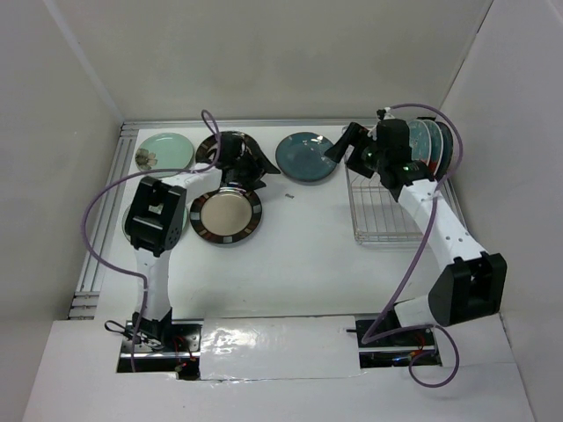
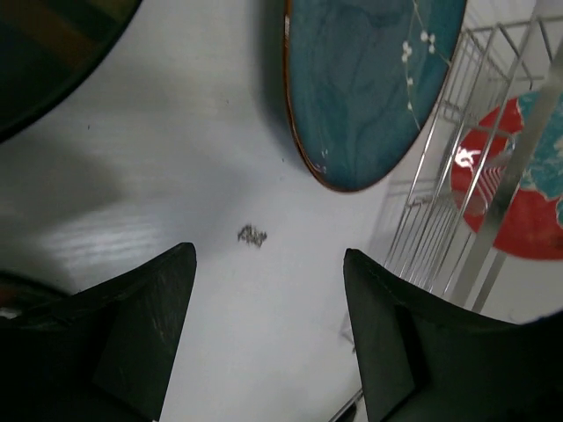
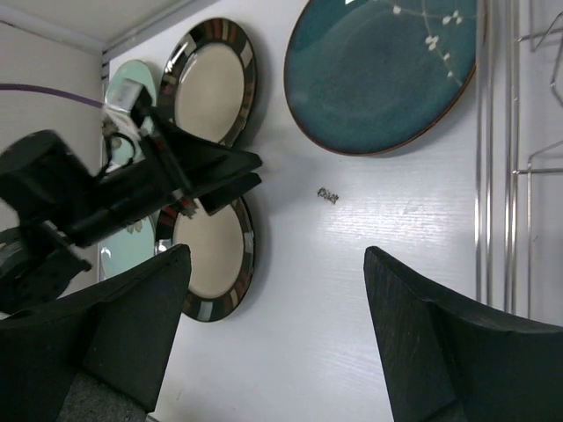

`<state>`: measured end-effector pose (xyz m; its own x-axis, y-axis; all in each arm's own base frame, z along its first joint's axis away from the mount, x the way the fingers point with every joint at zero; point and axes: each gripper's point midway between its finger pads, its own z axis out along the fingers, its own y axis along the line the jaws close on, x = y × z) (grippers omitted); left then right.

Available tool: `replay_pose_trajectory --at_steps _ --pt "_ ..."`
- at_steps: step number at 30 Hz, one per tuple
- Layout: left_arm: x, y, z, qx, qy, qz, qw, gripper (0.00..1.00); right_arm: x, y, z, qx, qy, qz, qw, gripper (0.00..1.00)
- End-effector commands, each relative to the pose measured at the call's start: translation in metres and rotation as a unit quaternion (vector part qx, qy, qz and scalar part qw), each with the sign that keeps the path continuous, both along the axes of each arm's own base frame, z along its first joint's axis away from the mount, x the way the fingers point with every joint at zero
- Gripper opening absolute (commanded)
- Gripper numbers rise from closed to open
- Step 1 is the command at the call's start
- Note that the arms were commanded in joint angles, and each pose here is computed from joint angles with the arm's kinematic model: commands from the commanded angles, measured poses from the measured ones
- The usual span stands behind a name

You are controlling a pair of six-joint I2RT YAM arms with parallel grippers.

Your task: Load the plates into the dish rack

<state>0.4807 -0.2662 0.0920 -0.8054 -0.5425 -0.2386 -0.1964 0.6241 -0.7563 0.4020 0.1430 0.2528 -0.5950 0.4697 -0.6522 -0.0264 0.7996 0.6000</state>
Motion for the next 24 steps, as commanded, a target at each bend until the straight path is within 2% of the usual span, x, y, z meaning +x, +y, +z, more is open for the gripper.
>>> replay_pose_trajectory --at_steps 1,7,12,17,20,21,24 --pt "0.033 -0.02 0.011 -0.047 -0.035 0.031 0.998 0.8 -0.014 -0.014 0.013 -0.012 -0.02 -0.008 1.0 0.86" --pt "0.052 -0.042 -0.015 -0.056 -0.024 0.056 0.997 0.76 -0.018 -0.028 0.013 -0.013 -0.018 -0.025 0.999 0.86" --pt "0.064 -0.046 -0.05 -0.042 0.007 0.087 0.995 0.74 -0.022 -0.035 0.007 -0.007 -0.014 -0.033 0.999 0.86" --pt "0.078 -0.046 -0.065 -0.05 0.021 0.12 0.991 0.69 -0.022 -0.042 0.005 -0.008 -0.009 -0.043 0.999 0.86" --pt "0.08 -0.046 -0.073 -0.05 0.033 0.13 0.99 0.55 -0.02 -0.049 -0.002 -0.009 0.0 -0.052 0.999 0.86" --pt "0.08 -0.046 -0.073 -0.05 0.033 0.13 0.99 0.44 -0.02 -0.048 -0.002 -0.012 -0.002 -0.046 0.999 0.86" --pt "0.082 -0.045 -0.074 -0.057 0.031 0.141 0.988 0.29 -0.021 -0.052 -0.007 -0.012 0.004 -0.05 0.999 0.86"
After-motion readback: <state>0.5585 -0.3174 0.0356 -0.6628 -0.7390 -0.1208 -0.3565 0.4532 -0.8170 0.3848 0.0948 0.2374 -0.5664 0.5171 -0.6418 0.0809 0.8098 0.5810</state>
